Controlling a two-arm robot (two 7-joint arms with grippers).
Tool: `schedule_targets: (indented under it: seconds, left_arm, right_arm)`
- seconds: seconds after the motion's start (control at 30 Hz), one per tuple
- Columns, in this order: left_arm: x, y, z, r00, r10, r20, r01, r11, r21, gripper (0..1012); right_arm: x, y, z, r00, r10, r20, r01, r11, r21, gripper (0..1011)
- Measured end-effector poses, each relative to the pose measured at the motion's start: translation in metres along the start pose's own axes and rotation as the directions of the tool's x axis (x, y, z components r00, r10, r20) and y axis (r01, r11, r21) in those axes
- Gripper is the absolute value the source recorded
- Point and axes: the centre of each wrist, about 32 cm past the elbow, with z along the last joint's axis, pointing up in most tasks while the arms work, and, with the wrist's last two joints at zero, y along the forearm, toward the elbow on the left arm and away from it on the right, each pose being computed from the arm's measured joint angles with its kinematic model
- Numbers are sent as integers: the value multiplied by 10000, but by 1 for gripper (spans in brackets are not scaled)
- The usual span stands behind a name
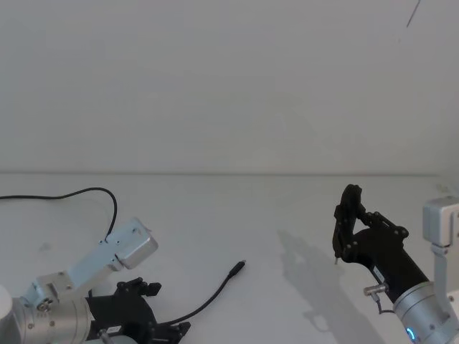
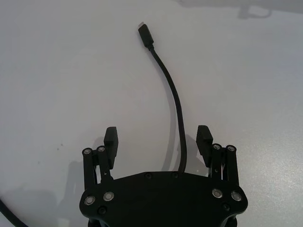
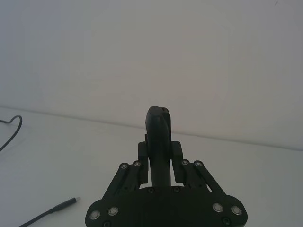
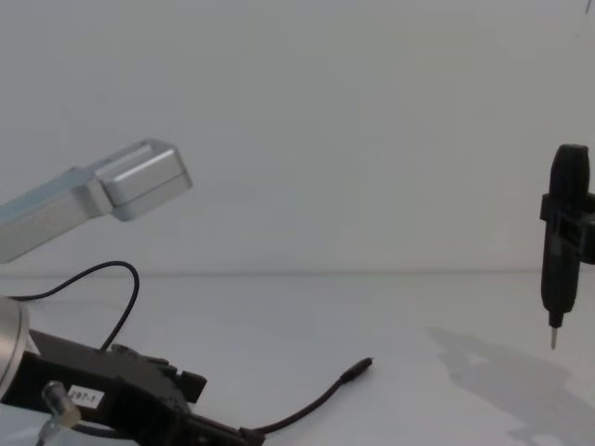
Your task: Pick up the data cable with the one hand.
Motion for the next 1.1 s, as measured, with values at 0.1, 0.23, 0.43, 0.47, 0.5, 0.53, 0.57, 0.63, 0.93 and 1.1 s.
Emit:
schedule_targets:
  seconds: [0.1,0.23,0.43,0.47,0.5,0.53,0.57,0.63,0.93,1.1]
  left_arm:
    - [-5,-2,-7,9999,45,-112,-45,10000,22,1001]
    - [-8,-4,-12,9997,91,-210,-90,10000,42,1002]
    - [-12,-6,-19,9994,131,-324,-129,9999,64,993]
    - [-13,-7,-20,9993,135,-336,-133,9999,68,963]
    - [-14,-7,-21,9993,139,-346,-137,9999,73,951]
    - [-14,-7,-23,9992,149,-363,-146,9999,78,935]
    - [-14,-7,-23,9992,152,-370,-149,9999,78,908]
    - [-15,-8,-25,9991,160,-393,-157,9998,83,849]
    - [-17,-9,-29,9988,176,-447,-172,9998,95,606]
    - [-17,-9,-29,9988,187,-462,-182,9998,99,425]
  right_arm:
    - [0,0,0,10000,-1,-1,1,10000,0,283]
    - [0,0,0,10000,0,-1,0,10000,-1,284]
    - [0,0,0,10000,0,0,0,10000,-1,284]
    - [0,0,0,10000,0,0,0,10000,-1,284]
    - [0,0,0,10000,0,-1,0,10000,0,284]
    - [0,0,0,10000,0,-1,0,10000,-1,284]
    - [0,0,0,10000,0,-1,0,10000,-1,284]
    - [0,0,0,10000,0,0,0,10000,-1,284]
    - [0,0,0,10000,1,-1,-1,10000,-1,284]
    - [0,0,0,10000,0,0,0,10000,-1,284]
